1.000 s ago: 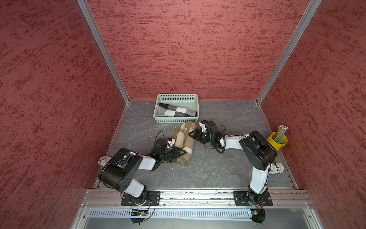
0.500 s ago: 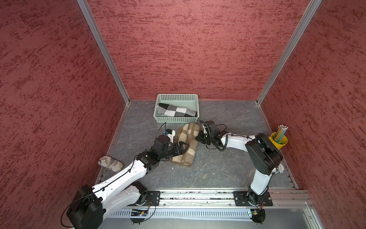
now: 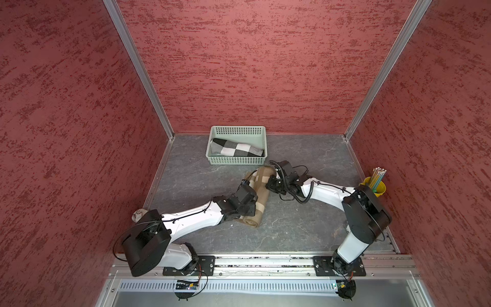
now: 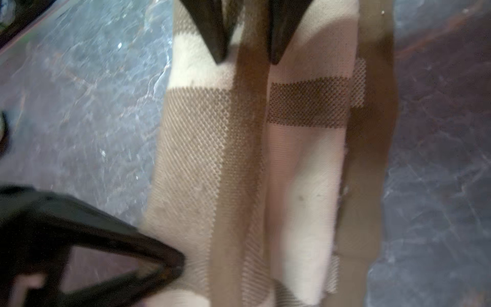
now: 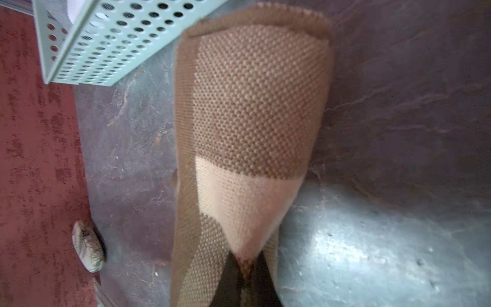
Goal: Roll up the scarf and place it into the basket
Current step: Roll the scarf at the center of the board.
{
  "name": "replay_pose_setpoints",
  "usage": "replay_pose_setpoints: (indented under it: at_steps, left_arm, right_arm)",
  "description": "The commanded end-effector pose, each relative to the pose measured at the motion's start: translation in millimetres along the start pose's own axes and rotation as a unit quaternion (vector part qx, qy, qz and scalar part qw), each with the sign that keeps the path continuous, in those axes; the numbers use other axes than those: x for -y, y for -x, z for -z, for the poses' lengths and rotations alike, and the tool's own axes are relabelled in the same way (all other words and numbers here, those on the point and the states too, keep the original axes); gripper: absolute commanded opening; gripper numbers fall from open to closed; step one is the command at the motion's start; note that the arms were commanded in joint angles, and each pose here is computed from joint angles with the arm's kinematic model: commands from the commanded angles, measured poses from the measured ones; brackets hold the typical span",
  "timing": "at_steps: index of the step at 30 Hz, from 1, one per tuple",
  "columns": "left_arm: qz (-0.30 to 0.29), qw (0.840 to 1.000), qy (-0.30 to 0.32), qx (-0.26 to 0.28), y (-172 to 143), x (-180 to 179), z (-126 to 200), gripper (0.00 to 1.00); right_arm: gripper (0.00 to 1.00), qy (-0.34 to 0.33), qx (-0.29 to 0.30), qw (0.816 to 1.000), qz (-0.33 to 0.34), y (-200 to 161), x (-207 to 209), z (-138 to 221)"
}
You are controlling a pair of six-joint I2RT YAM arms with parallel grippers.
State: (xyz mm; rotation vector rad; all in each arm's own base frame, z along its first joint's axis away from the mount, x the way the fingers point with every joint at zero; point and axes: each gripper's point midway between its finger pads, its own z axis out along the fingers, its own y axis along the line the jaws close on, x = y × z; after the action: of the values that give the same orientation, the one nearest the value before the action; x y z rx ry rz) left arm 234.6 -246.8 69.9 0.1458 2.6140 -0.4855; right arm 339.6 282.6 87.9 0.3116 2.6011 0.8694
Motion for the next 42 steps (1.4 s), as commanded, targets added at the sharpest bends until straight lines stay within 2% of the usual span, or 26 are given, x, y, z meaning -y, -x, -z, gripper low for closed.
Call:
replay_pose_setpoints:
  at_steps: [1,3,5,11,13,16,22,23,24,27,28,30,31,34,38,42]
  left_arm:
    - [0.019,1.0,0.012,-0.003,2,-11,-9,0.13]
    - [0.032,0.999,0.014,-0.017,-1,-20,-14,0.06]
    - [0.04,0.999,0.009,-0.027,-6,-26,-20,0.03]
    - [0.052,0.998,-0.006,-0.043,-9,-33,-35,0.0]
    - [0.053,0.997,-0.007,-0.047,-9,-34,-38,0.0]
    - [0.066,0.996,-0.013,-0.06,-13,-38,-43,0.0]
    - [0.061,0.994,-0.022,-0.085,-20,-38,-50,0.0]
    - [0.059,0.994,-0.024,-0.088,-21,-37,-51,0.0]
    - [0.059,0.994,-0.025,-0.091,-21,-36,-51,0.0]
    - [0.063,0.994,-0.022,-0.088,-20,-36,-47,0.09]
    - [0.066,0.994,-0.017,-0.083,-17,-38,-42,0.17]
    - [0.072,0.995,0.001,-0.065,-9,-42,-30,0.39]
    - [0.069,0.996,0.014,-0.048,-3,-43,-19,0.5]
    - [0.029,0.999,0.033,0.006,11,-32,8,0.66]
    - [-0.065,0.996,-0.004,0.066,13,6,22,0.74]
    - [-0.145,0.985,-0.045,0.086,-2,43,19,0.82]
  right_arm:
    - [0.29,0.014,0.006,1.0,-0.002,-2,-11,6]
    - [0.37,0.01,0.01,1.0,-0.002,-1,-8,5]
    - [0.46,0.001,0.014,1.0,-0.001,-1,-2,6]
    - [0.68,0.006,0.02,1.0,0.004,-9,10,6]
    - [0.73,0.034,0.019,0.999,0.014,-10,2,2]
    - [0.75,0.08,0.011,0.996,0.036,-9,-16,-11]
    - [0.75,0.101,-0.007,0.993,0.057,-5,-28,-44]
    - [0.74,0.1,-0.008,0.993,0.056,-5,-28,-48]
    - [0.67,0.091,-0.01,0.994,0.054,-5,-24,-51]
    - [0.27,0.047,-0.016,0.998,0.043,-5,-10,-55]
    - [0.13,0.021,-0.016,0.999,0.036,-5,-1,-54]
    - [0.0,-0.031,-0.011,0.999,0.024,-4,17,-45]
    - [0.0,-0.054,-0.007,0.998,0.018,-4,24,-39]
    - [0.0,-0.104,0.002,0.995,-0.002,-5,42,-21]
    - [0.0,-0.138,0.006,0.99,-0.023,-9,54,-4]
    - [0.0,-0.17,0.005,0.985,-0.03,-10,63,4]
